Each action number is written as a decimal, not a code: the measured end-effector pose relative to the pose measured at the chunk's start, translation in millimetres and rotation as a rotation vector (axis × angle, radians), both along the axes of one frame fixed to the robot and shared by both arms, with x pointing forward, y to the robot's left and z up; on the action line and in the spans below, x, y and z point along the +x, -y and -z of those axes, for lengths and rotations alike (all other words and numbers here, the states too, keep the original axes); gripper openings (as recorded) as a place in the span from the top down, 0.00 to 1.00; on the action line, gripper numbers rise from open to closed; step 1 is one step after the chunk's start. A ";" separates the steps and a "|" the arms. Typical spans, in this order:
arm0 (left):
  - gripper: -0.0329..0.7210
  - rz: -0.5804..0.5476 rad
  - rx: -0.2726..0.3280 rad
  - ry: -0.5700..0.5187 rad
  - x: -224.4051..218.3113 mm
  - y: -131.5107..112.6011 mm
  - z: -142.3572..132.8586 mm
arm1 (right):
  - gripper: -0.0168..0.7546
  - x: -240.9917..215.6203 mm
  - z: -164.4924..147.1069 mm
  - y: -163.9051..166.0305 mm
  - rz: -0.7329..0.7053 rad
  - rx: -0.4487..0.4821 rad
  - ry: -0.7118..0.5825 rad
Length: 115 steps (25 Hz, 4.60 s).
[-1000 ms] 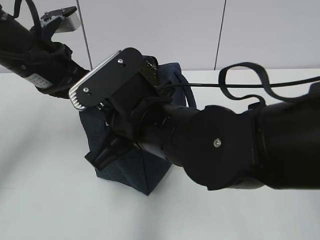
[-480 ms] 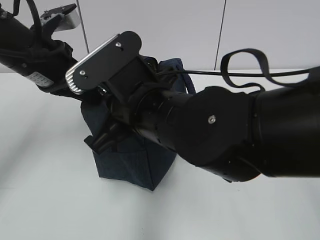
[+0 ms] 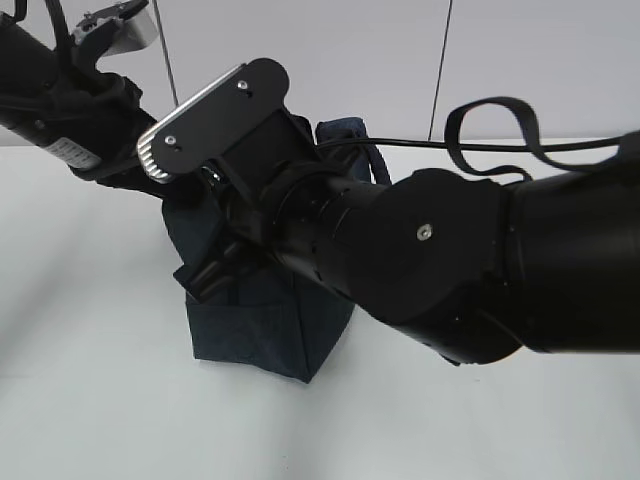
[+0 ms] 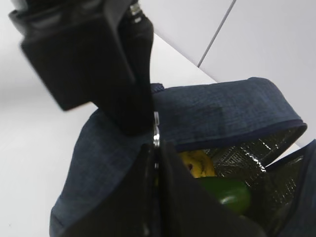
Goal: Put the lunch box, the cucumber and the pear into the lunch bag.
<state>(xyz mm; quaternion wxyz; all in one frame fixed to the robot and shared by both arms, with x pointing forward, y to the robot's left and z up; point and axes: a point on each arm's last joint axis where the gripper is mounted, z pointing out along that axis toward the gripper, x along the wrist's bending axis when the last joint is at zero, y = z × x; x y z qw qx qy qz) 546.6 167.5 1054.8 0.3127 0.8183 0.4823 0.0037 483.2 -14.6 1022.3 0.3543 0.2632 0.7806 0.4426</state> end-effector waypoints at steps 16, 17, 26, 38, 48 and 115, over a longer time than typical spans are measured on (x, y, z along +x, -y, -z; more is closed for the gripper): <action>0.55 0.018 0.008 -0.014 -3.0 -0.7 -0.9 | 0.98 -4.9 2.6 -3.5 -0.053 0.004 -0.063; 0.51 0.020 0.014 -0.013 -2.9 -1.6 -0.6 | 0.98 -4.9 2.6 -3.5 -0.053 0.004 -0.063; 0.42 0.037 0.048 0.012 -10.0 -8.7 -11.2 | 0.98 -5.5 0.5 -3.0 -0.061 -0.004 -0.053; 0.59 0.050 0.045 -0.008 -15.3 -8.5 -11.7 | 0.98 -5.5 0.5 -3.0 -0.062 -0.007 -0.051; 0.60 0.062 0.016 -0.031 -13.5 -4.1 5.3 | 0.98 -5.5 0.5 -3.0 -0.062 -0.007 -0.051; 0.95 0.090 0.016 -0.092 -13.0 -1.4 16.7 | 0.98 52.6 -16.7 29.1 0.166 -0.059 0.142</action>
